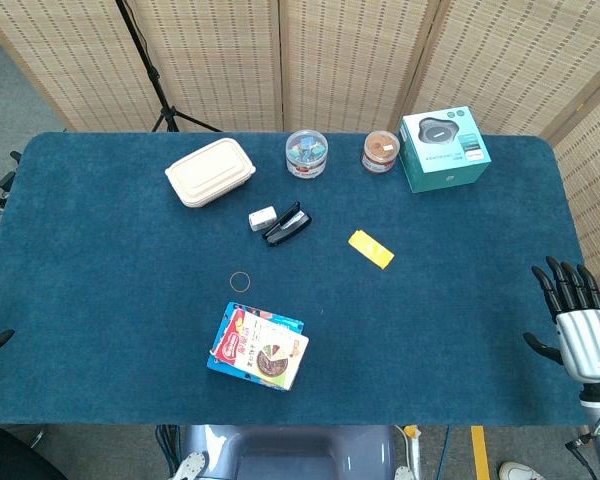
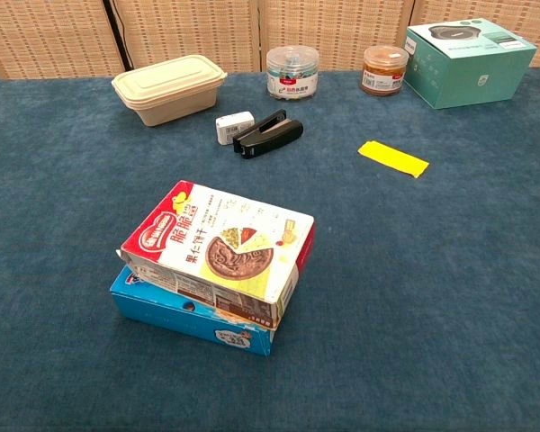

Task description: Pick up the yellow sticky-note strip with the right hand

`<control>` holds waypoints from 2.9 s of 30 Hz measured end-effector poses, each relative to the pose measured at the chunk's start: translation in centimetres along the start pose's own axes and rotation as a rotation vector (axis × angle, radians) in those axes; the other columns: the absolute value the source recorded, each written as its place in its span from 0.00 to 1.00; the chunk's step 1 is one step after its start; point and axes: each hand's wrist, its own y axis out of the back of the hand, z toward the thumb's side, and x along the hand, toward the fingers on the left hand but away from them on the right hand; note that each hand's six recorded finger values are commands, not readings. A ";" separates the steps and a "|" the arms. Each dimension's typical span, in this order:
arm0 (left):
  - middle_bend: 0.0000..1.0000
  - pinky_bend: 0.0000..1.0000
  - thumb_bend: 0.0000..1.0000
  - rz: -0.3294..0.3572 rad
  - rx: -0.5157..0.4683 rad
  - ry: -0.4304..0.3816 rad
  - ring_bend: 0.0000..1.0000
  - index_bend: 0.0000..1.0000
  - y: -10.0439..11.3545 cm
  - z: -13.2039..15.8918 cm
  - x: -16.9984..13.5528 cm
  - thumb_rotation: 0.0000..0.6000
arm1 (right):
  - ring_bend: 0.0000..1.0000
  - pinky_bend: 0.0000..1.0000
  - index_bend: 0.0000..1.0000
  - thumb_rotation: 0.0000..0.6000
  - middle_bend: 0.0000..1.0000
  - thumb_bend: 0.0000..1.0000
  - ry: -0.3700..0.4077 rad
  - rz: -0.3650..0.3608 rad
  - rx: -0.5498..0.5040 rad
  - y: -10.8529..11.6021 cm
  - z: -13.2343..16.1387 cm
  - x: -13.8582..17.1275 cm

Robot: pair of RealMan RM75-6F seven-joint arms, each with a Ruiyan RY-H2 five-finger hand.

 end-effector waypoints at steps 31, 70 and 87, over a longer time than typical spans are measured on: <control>0.00 0.00 0.00 -0.010 0.014 0.025 0.00 0.00 -0.4 -0.1 0.6 1.00 | 0.00 0.00 0.00 1.00 0.00 0.00 0.334 0.145 -0.011 -3.9 12.4 -13.7; 0.00 0.00 0.00 -0.040 0.045 0.066 0.00 0.00 -1.4 0.1 2.1 1.00 | 0.00 0.00 0.00 1.00 0.00 0.54 0.415 0.271 0.150 -12.8 19.0 -21.0; 0.00 0.00 0.00 -0.045 0.051 0.069 0.00 0.00 -1.5 0.2 2.1 1.00 | 0.00 0.00 0.00 1.00 0.00 0.54 0.440 0.309 0.129 -14.8 19.3 -20.1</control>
